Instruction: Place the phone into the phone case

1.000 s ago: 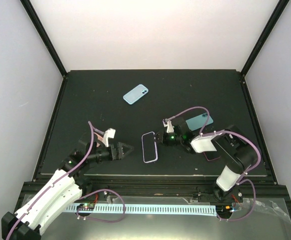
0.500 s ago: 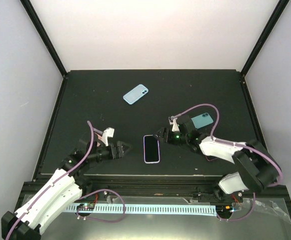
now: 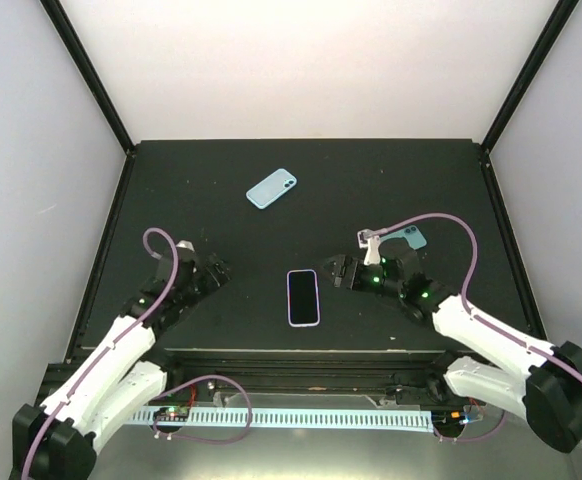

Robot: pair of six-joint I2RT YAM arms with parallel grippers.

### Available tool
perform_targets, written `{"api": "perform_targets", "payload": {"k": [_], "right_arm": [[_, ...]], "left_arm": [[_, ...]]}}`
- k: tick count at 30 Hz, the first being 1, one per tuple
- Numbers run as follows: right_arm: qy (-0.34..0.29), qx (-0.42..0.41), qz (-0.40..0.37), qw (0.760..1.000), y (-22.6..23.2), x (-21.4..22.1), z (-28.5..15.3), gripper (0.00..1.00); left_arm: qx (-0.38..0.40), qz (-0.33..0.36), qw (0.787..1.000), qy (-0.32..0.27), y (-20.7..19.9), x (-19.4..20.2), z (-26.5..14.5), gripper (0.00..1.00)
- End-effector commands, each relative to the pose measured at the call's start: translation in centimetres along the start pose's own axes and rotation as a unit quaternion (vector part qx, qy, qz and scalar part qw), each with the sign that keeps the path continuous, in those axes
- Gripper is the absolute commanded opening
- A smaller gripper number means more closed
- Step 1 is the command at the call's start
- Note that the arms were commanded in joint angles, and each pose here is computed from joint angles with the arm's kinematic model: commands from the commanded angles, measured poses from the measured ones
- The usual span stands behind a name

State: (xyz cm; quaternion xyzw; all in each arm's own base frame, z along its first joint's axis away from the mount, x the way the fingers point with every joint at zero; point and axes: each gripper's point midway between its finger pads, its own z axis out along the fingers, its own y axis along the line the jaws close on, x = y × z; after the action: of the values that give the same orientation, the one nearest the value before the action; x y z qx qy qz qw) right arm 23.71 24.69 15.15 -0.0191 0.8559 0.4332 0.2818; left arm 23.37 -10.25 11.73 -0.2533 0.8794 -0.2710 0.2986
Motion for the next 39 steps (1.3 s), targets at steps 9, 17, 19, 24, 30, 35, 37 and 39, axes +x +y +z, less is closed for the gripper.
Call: {"api": "perform_targets", "payload": {"k": [9,17,19,24,30,35,37,39], "right_arm": [[-0.028,0.007,-0.003,1.000,-0.6,0.1,-2.0,1.00],[-0.043,0.039,-0.031,0.998,-1.2,-0.4,-3.0,1.00],[-0.049,0.035,-0.035,0.998,-1.0,-0.6,-3.3,1.00],[-0.053,0.035,-0.038,0.997,-0.8,-0.8,-3.3,1.00],[-0.052,0.043,-0.039,0.997,-1.0,-0.9,-3.3,1.00],[-0.057,0.043,-0.038,0.997,-1.0,-1.1,-3.4,1.00],[-0.056,0.042,-0.035,0.997,-1.0,-1.0,-3.3,1.00],[-0.054,0.041,-0.034,0.997,-1.1,-0.9,-3.1,1.00]], "left_arm": [[-0.188,-0.100,0.968,-0.137,3.1,-9.3,0.2,0.58],[-0.259,-0.130,0.951,-0.104,5.8,-8.9,3.1,0.48],[-0.277,-0.139,0.946,-0.096,6.8,-8.6,3.8,0.46],[-0.319,-0.152,0.934,-0.061,8.5,-7.4,4.8,0.40],[-0.343,-0.173,0.922,-0.040,10.1,-6.8,5.9,0.38],[-0.339,-0.160,0.927,-0.021,9.8,-7.0,7.4,0.32],[-0.334,-0.155,0.930,-0.020,9.8,-7.2,8.0,0.32],[-0.334,-0.150,0.931,-0.016,9.8,-7.2,8.4,0.32]]}}
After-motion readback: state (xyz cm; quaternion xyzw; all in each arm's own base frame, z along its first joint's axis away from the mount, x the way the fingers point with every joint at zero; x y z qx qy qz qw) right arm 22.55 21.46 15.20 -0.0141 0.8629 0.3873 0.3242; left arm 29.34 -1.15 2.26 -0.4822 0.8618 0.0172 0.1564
